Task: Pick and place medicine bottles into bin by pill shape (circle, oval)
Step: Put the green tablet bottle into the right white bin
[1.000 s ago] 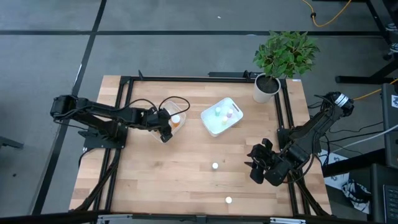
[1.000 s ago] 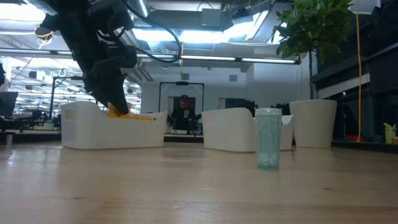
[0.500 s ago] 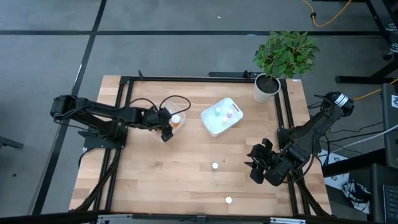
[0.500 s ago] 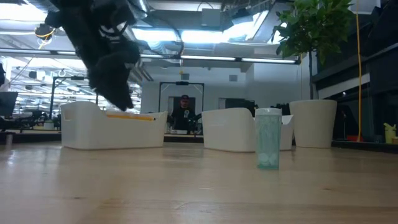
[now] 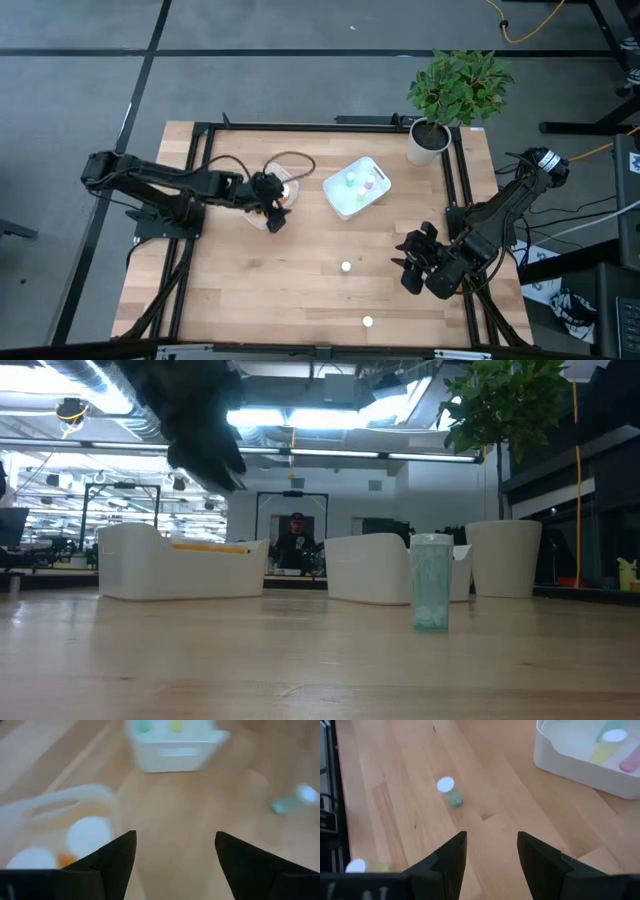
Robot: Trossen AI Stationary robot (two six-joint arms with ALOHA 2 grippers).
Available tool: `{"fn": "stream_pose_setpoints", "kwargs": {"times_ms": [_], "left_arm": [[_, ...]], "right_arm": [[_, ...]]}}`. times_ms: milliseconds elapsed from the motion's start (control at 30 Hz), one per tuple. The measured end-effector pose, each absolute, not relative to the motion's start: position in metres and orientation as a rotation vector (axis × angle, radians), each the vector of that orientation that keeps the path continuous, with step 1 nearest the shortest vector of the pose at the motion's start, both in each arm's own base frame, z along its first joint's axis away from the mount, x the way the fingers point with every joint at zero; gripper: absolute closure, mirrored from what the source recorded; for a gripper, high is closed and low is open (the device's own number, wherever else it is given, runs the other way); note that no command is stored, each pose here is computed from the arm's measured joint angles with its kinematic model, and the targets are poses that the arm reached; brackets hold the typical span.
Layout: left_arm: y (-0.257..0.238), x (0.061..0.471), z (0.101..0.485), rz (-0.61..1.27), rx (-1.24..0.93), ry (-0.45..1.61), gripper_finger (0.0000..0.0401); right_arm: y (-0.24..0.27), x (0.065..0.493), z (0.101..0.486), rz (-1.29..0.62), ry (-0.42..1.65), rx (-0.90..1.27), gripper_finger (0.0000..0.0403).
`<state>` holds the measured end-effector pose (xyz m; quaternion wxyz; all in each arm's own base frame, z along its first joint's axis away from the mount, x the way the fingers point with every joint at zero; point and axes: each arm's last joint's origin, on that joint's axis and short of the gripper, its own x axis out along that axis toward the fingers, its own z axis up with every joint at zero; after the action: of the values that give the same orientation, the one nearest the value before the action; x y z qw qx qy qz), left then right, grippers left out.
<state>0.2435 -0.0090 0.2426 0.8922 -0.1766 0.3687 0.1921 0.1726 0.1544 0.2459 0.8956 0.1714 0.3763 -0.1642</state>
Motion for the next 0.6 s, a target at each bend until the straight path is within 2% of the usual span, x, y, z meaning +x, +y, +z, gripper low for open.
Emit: {"fn": "stream_pose_setpoints", "kwargs": {"times_ms": [233, 367, 467, 533, 600], "left_arm": [[-0.066, 0.233, 0.263, 0.122, -0.044, 0.727, 0.0137], [-0.084, 0.219, 0.272, -0.007, 0.065, 0.697, 0.0137], [-0.095, 0.215, 0.273, -0.028, -0.001, 0.691, 0.0138], [-0.098, 0.21, 0.27, -0.042, 0.037, 0.728, 0.0138], [-0.093, 0.204, 0.268, 0.037, 0.059, 0.766, 0.0138]], "right_arm": [[0.155, 0.174, 0.247, -0.338, 0.757, 0.368, 0.0226], [0.156, 0.175, 0.248, -0.346, 0.728, 0.37, 0.0226], [0.156, 0.176, 0.249, -0.355, 0.698, 0.372, 0.0226], [0.156, 0.177, 0.25, -0.358, 0.678, 0.377, 0.0226], [0.157, 0.178, 0.25, -0.353, 0.669, 0.39, 0.0226]]}}
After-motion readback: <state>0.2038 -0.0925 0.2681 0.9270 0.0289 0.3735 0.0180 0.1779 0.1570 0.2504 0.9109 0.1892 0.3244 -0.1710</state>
